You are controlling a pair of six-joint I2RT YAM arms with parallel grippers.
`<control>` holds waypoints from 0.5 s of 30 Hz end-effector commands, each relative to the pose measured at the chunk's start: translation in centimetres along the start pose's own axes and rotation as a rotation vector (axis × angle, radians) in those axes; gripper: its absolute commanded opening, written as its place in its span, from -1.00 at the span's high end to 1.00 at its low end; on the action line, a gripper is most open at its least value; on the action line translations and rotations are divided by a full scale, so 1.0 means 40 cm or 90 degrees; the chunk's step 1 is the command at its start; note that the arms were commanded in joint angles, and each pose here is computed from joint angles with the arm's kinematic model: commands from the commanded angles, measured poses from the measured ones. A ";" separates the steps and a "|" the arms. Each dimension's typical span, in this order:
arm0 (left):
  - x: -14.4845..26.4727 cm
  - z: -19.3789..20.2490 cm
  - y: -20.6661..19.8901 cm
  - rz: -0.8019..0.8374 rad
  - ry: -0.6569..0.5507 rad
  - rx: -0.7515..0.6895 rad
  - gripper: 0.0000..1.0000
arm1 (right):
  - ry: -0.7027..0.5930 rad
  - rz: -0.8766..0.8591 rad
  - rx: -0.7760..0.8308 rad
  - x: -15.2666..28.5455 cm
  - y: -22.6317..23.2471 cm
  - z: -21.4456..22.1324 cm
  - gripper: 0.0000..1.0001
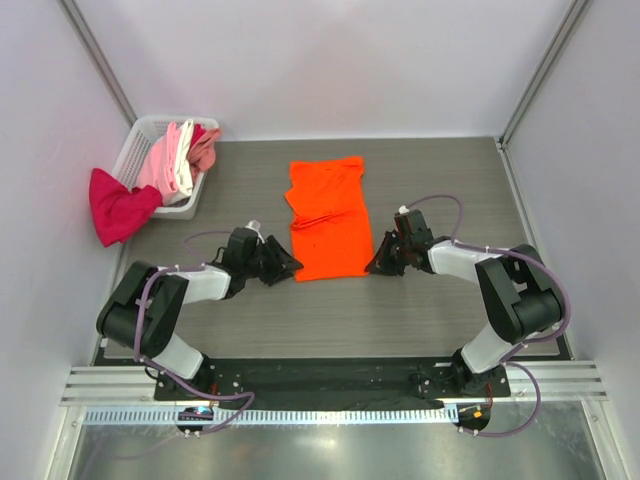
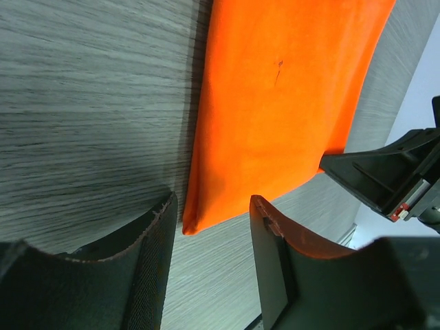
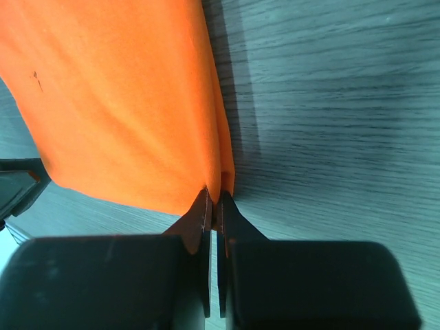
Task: Fold and stack the t-shirts
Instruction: Fold the tshirt
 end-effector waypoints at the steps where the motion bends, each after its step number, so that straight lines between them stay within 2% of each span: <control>1: -0.004 0.026 0.059 -0.049 0.006 0.002 0.03 | -0.027 -0.003 0.015 0.004 0.005 -0.010 0.98; 6: 0.015 0.047 0.083 -0.074 0.017 0.019 -0.07 | -0.023 -0.018 0.023 0.001 0.019 -0.007 0.93; 9: 0.025 0.056 0.103 -0.096 0.019 0.020 -0.09 | -0.031 -0.005 0.032 0.006 0.016 -0.013 0.55; 15: 0.020 0.078 0.119 -0.100 0.042 0.030 -0.01 | -0.050 0.043 0.039 0.024 -0.010 -0.022 0.10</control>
Point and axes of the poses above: each gripper's point midway between its finger pads, its own x axis back along the fingers, its own y axis along the line the jaws close on, z = x × y, the point moved 2 cm from there along x, back along the fingers, and after that the axes turned 8 degrees about x, right-handed, at the moved point
